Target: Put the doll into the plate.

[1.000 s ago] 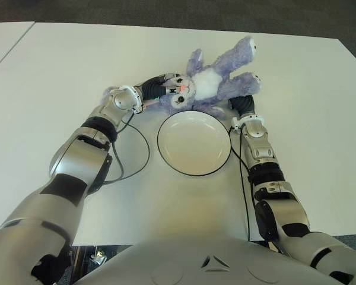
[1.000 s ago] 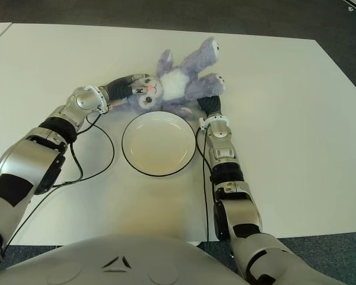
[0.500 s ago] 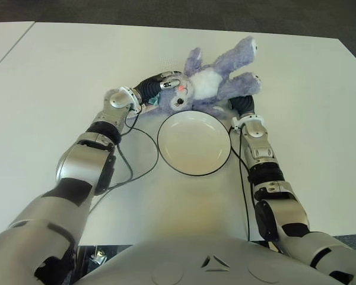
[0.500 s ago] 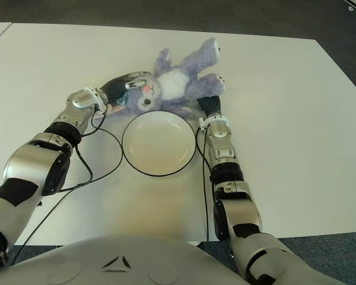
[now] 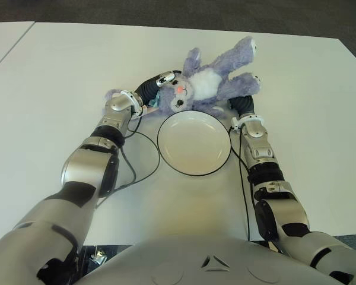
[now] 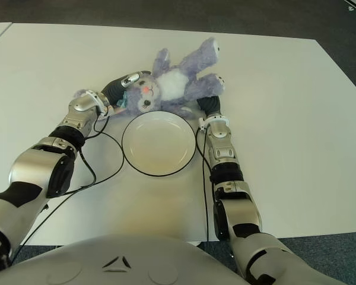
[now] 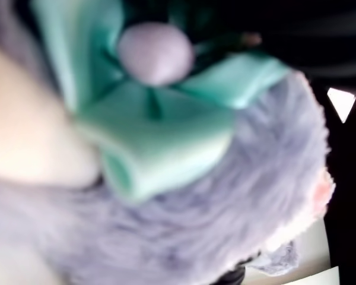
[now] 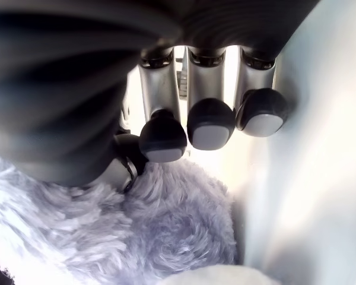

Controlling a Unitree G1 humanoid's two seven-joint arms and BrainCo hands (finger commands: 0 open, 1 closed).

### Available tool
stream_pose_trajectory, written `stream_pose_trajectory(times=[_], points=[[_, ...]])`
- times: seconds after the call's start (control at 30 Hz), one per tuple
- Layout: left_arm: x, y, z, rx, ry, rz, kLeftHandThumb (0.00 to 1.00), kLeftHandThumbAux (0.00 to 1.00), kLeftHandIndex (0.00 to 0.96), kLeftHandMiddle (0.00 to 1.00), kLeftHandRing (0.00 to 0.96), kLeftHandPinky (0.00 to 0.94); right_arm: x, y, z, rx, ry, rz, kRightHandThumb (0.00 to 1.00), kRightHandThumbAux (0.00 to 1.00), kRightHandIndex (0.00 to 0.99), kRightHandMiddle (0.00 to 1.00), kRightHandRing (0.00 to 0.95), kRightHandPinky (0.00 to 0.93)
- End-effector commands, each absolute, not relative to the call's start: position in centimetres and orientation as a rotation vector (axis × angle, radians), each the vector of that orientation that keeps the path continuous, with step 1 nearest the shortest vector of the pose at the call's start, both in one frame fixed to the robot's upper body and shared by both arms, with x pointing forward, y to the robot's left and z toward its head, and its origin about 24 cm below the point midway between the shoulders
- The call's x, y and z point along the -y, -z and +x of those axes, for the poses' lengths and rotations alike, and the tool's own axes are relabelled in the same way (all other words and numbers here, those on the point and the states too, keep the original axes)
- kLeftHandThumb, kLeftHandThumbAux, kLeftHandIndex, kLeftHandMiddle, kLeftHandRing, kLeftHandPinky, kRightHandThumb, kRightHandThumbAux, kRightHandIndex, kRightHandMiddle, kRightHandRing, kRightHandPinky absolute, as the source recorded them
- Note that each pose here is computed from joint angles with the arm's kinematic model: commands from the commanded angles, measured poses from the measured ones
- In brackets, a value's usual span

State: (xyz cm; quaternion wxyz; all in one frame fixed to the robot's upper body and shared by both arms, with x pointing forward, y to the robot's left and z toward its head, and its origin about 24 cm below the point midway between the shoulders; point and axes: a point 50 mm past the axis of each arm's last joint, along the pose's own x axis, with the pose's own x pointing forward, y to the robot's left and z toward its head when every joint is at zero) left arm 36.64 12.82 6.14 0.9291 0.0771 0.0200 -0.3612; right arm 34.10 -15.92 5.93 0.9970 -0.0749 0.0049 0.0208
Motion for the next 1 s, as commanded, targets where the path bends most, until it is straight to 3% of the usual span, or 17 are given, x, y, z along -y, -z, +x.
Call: stream_pose_trajectory(times=[0.03, 0.47, 0.73, 1.0], points=[[-11.3, -3.7, 35.2, -0.126, 0.821, 0.110, 0.000, 0.247, 0.000, 0.000, 0.000, 0.000, 15.2, -3.6, 33.3, -0.114, -0.081, -0.142, 0.712, 0.715, 0.440, 0.891, 0.885, 0.886], [-11.0, -4.3, 34.9, -0.068, 0.902, 0.152, 0.004, 0.224, 0.000, 0.000, 0.000, 0.000, 15.1, -3.6, 33.3, -0.110, -0.077, -0.145, 0.712, 0.715, 0.440, 0.893, 0.887, 0.891], [-10.5, -4.2, 34.6, -0.069, 0.981, 0.296, 0.061, 0.264, 0.000, 0.000, 0.000, 0.000, 15.2, -3.6, 33.2, -0.107, -0.080, -0.141, 0.711, 0.715, 0.440, 0.895, 0.888, 0.893], [-10.1, -4.4, 34.1, 0.014, 1.078, 0.593, 0.084, 0.287, 0.000, 0.000, 0.000, 0.000, 15.2, -3.7, 33.2, -0.105, -0.074, -0.143, 0.711, 0.716, 0.440, 0.898, 0.890, 0.893]])
